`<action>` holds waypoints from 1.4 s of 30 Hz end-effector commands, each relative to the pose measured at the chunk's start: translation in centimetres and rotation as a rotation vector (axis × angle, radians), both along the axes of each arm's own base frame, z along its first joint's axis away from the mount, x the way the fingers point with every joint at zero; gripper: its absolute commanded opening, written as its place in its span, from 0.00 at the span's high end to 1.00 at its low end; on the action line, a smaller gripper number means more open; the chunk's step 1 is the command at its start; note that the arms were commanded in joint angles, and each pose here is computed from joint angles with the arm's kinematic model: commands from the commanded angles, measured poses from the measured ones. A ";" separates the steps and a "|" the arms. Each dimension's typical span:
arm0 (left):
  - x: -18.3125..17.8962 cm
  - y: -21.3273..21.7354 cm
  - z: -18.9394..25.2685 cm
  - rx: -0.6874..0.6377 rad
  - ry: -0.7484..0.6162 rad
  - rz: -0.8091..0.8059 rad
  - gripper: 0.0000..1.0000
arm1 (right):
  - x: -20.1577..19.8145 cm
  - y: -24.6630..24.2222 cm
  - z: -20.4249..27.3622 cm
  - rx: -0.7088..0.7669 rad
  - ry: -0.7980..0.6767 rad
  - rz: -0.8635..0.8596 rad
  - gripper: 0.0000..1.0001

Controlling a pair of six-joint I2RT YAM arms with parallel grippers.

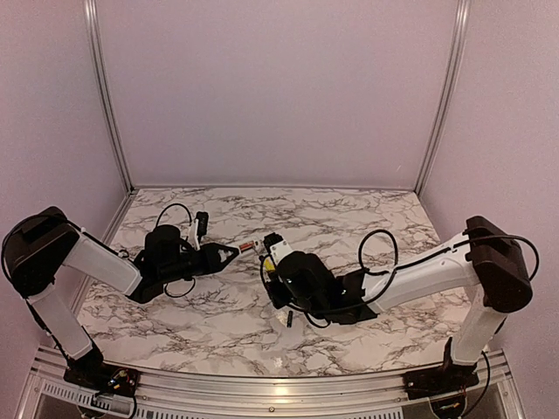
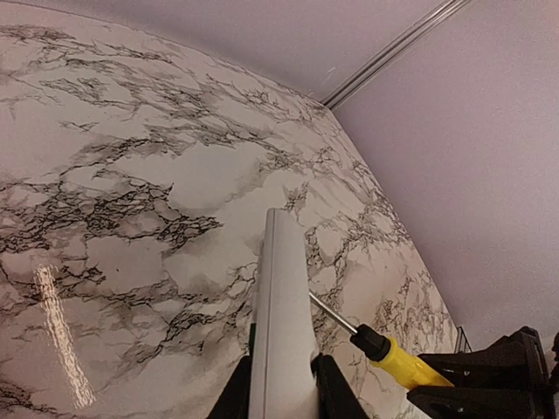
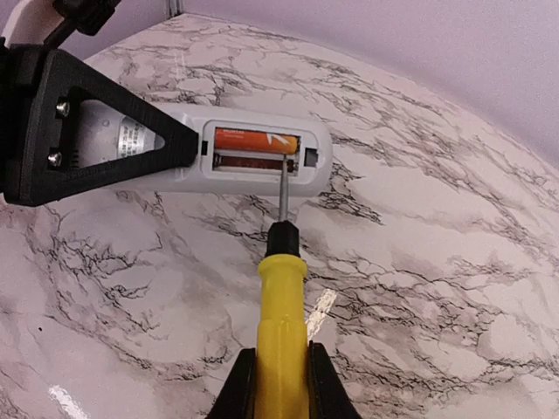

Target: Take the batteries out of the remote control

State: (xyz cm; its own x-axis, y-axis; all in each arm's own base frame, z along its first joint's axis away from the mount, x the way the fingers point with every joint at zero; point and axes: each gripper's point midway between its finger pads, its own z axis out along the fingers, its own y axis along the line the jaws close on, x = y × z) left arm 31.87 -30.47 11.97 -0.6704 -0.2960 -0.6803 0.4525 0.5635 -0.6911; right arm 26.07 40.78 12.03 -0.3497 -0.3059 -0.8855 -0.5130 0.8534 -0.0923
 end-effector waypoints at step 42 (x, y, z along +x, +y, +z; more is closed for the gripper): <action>-4.7 -4.6 4.1 -0.176 -0.038 -0.333 1.00 | 0.3 -0.8 4.4 0.957 0.364 0.446 1.00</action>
State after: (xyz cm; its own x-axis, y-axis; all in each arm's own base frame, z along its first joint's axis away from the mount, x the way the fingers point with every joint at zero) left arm 31.60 -31.28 13.92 -0.6728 -0.3243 -0.6650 0.5023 0.4597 -0.7323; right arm 27.04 37.64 12.25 -0.7579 0.3096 -0.5742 -0.5083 0.2715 0.8173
